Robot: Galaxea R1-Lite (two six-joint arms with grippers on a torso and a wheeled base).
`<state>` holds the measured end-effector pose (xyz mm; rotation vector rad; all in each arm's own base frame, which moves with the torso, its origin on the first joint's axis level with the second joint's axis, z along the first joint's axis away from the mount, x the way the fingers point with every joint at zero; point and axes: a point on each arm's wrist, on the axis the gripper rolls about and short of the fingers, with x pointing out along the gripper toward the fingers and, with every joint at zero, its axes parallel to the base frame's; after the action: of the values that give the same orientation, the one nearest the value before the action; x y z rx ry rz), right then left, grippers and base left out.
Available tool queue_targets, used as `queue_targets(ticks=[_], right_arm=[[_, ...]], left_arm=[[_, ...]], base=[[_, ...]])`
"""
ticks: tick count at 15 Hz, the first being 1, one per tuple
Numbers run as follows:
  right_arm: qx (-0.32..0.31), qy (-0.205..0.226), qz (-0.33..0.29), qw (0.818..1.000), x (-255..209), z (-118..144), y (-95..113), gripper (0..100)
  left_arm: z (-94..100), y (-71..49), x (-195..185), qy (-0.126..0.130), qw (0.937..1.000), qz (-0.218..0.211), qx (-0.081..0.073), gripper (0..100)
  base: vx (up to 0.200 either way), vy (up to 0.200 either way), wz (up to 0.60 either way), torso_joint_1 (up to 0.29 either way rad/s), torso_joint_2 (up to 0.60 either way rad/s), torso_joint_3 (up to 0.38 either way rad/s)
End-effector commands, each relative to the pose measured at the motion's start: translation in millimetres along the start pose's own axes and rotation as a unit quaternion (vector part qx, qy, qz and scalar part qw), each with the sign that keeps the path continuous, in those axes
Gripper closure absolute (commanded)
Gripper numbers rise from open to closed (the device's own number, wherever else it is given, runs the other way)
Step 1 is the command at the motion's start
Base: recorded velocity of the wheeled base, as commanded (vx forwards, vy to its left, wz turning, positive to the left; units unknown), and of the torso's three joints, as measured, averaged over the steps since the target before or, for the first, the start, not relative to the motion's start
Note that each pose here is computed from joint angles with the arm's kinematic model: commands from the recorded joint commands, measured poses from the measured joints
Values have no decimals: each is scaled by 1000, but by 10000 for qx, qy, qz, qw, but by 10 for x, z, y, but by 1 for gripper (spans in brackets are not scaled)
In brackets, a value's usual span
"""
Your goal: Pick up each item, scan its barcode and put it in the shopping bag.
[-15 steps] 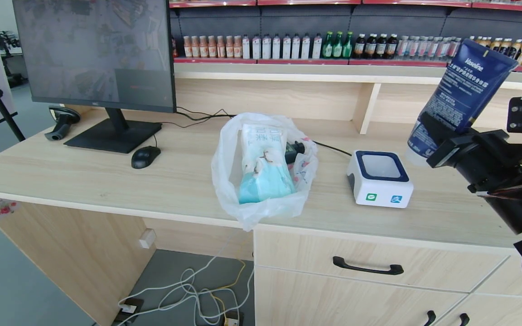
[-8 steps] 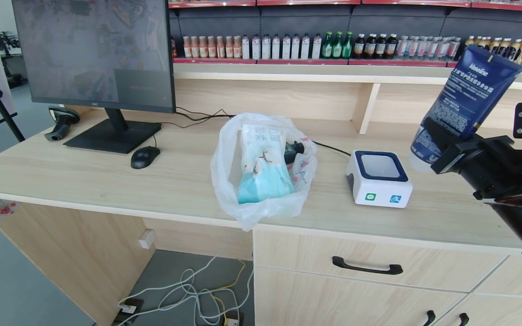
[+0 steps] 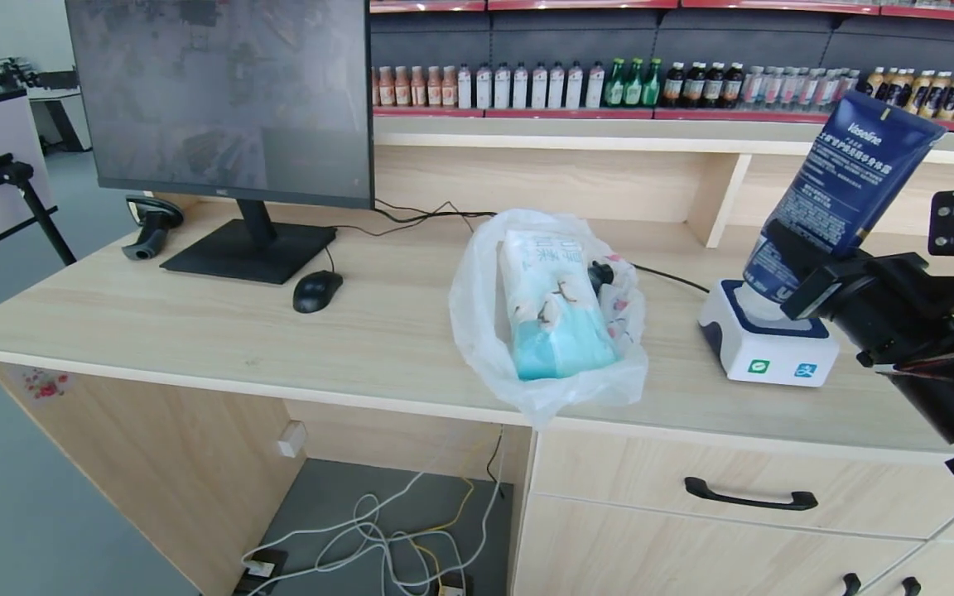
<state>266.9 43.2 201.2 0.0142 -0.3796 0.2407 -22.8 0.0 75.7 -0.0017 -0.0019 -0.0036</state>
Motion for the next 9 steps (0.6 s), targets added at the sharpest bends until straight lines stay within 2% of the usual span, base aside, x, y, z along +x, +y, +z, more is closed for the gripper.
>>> queue_targets(ticks=[1, 3, 9], right_arm=[[5, 9, 3, 10000, 11, -15, 0, 100], [13, 0, 25, 10000, 15, -13, 12, 100], [13, -100, 54, 9999, 6, 48, 26, 100]], left_arm=[[1, 0, 0, -6, 10000, 3, 1, 0], [1, 0, 0, -6, 10000, 3, 16, 0], [1, 0, 0, -6, 10000, 3, 9, 0]], base=[[0, 200, 0, 12, -2, -2], [0, 0, 0, 0, 0, 0], [0, 0, 600, 2, 2, 2]])
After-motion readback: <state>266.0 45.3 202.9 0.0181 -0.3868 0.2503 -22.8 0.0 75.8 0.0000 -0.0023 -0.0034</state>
